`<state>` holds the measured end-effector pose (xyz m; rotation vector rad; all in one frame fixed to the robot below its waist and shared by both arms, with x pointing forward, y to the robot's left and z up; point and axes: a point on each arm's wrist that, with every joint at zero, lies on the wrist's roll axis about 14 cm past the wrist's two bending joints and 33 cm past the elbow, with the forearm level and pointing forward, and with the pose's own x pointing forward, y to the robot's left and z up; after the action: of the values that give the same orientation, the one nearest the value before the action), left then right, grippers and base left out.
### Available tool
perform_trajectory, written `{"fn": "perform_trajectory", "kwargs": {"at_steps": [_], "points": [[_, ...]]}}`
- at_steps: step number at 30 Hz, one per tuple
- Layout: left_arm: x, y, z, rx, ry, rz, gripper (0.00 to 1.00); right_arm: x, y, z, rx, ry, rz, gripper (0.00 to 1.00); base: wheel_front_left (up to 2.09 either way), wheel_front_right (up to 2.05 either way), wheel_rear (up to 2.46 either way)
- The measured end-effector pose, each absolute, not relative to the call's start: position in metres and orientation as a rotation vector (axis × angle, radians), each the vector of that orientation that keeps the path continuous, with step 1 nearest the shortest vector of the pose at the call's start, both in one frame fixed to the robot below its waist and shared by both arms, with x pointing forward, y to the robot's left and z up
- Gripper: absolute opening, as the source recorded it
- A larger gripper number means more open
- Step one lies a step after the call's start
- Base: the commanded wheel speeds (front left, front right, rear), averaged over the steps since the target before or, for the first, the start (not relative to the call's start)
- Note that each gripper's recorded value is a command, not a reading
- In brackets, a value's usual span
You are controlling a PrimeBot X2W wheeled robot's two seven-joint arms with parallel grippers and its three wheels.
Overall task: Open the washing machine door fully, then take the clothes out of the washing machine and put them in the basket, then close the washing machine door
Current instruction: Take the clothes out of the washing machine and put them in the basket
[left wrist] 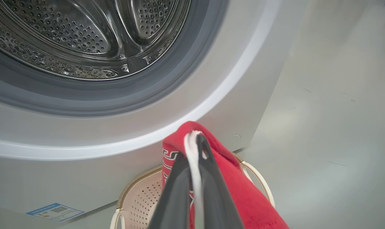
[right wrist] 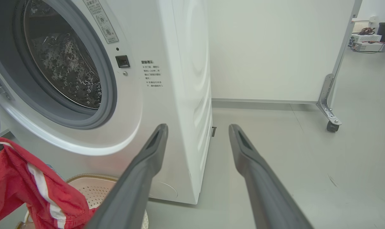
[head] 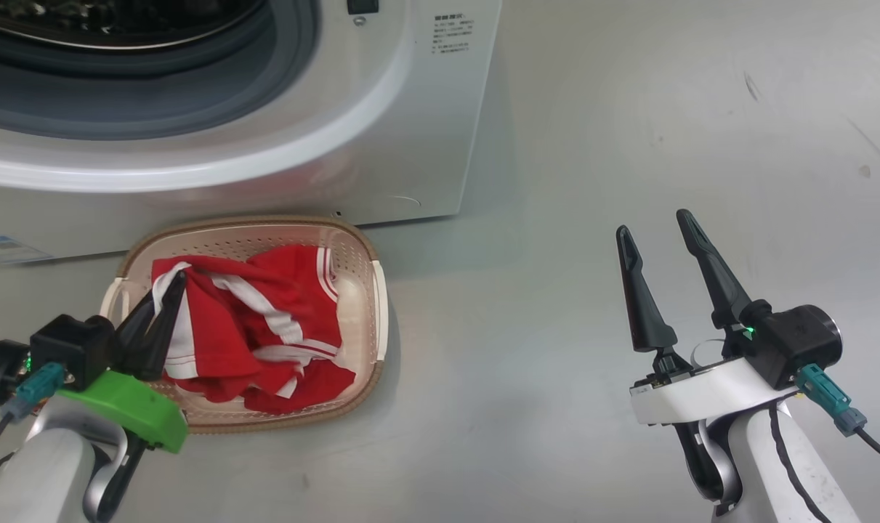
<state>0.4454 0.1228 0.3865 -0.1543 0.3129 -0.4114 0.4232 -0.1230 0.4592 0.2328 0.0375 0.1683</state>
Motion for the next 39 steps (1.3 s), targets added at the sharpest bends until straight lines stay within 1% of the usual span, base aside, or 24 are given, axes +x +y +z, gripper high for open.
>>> {"fn": "perform_trajectory", "kwargs": {"at_steps": [5,22,25,32,39], "points": [[0.452,0.120,0.368,-0.150,0.364,-0.420,0.00,0.426,-0.128,0.454,0.228,0.048,0.153,1.00,0.00,0.00,0.00],[0.467,0.094,0.277,-0.113,0.616,-0.486,0.00,0.433,-0.153,0.422,0.192,0.121,0.076,1.00,0.00,0.00,0.00],[0.460,0.091,0.255,-0.097,0.692,-0.498,0.00,0.433,-0.158,0.416,0.181,0.137,0.055,1.00,0.00,0.00,0.00],[0.423,0.099,0.203,-0.045,0.902,-0.507,0.00,0.432,-0.166,0.402,0.158,0.174,0.028,1.00,0.00,0.00,0.00],[0.408,0.114,0.175,-0.034,1.024,-0.458,0.00,0.435,-0.169,0.394,0.143,0.190,0.018,1.00,0.00,0.00,0.00]]}}
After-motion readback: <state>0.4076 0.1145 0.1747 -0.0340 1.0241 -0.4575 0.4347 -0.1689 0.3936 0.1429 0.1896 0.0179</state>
